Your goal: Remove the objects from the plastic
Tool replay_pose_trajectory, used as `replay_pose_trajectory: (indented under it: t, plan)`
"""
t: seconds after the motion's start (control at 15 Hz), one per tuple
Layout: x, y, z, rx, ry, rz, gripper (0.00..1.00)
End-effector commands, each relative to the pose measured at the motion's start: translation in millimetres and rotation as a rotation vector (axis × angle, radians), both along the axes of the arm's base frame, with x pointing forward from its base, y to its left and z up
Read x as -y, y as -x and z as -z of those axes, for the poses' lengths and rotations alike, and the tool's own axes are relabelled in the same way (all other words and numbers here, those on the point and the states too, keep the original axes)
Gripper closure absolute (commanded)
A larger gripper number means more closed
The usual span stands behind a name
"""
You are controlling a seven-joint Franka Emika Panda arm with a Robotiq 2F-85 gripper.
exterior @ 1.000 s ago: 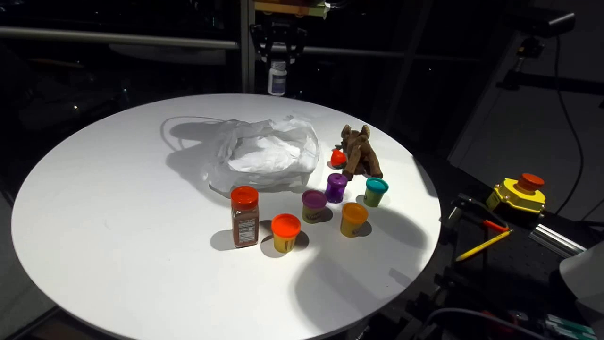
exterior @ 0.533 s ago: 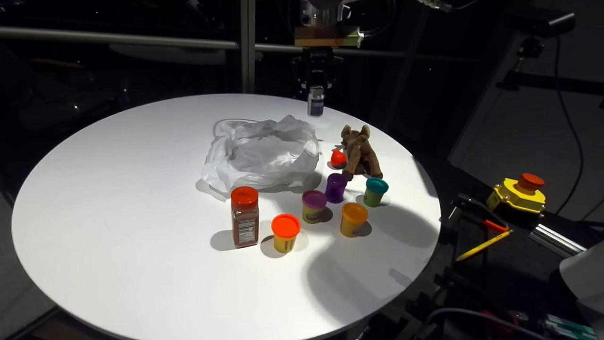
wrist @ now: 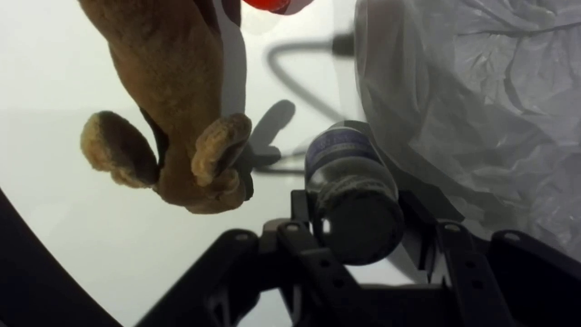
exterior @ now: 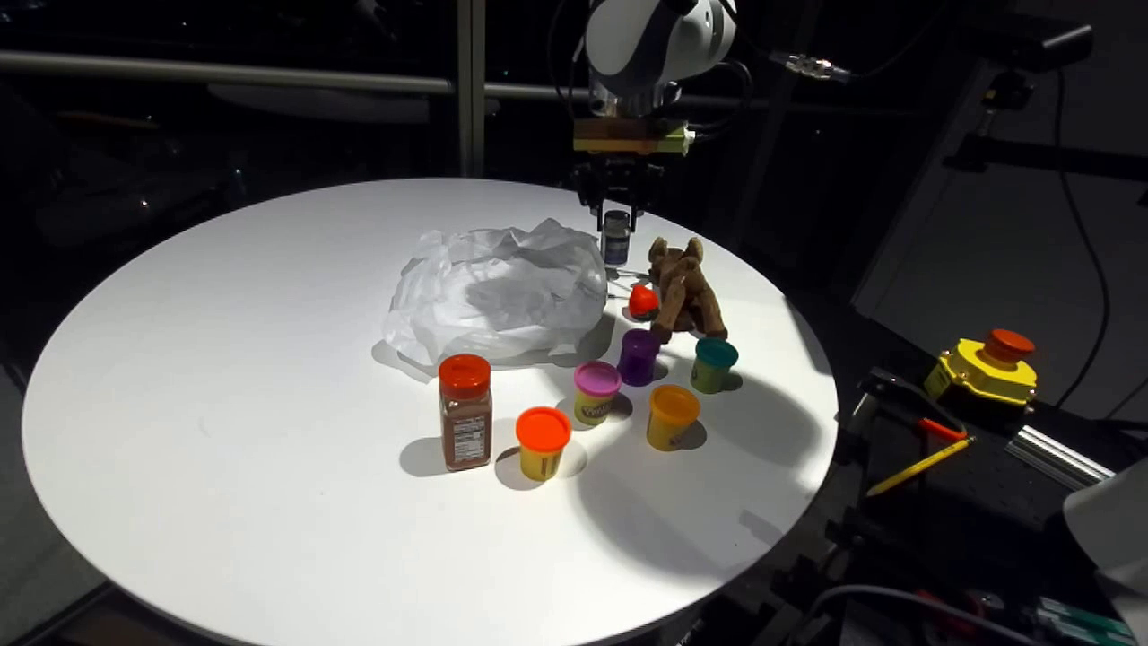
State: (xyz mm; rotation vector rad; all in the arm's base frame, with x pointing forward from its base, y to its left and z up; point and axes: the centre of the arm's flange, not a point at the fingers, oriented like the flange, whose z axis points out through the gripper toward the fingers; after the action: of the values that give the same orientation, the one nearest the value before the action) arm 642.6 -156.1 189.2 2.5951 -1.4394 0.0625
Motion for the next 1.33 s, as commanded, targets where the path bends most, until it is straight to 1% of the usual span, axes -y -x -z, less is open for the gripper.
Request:
replay_pose_trajectory:
  t: [0.0,0.13,0.2,0.27,0.33,0.47,0.53,0.73,1.0,1.27]
  plan:
    - [15,-2,8,0.031,-0.031,0.064,0.74]
    - [24,1,11,0.027,-0.046,0.08,0.74]
    - [27,4,8,0.029,-0.056,0.084,0.24]
    - [28,8,-3,0.041,-0.07,0.08,0.23]
    - [30,10,-14,0.057,-0.072,0.079,0.16]
    - [26,21,-54,0.076,-0.066,0.048,0.03]
    - [19,29,-79,0.067,-0.051,-0.005,0.0]
    - [-5,47,-125,-0.019,-0.067,-0.18,0.0]
    - [-55,77,-189,-0.115,-0.046,-0.384,0.0]
    - [-118,112,-250,-0.188,-0.101,-0.585,0.0]
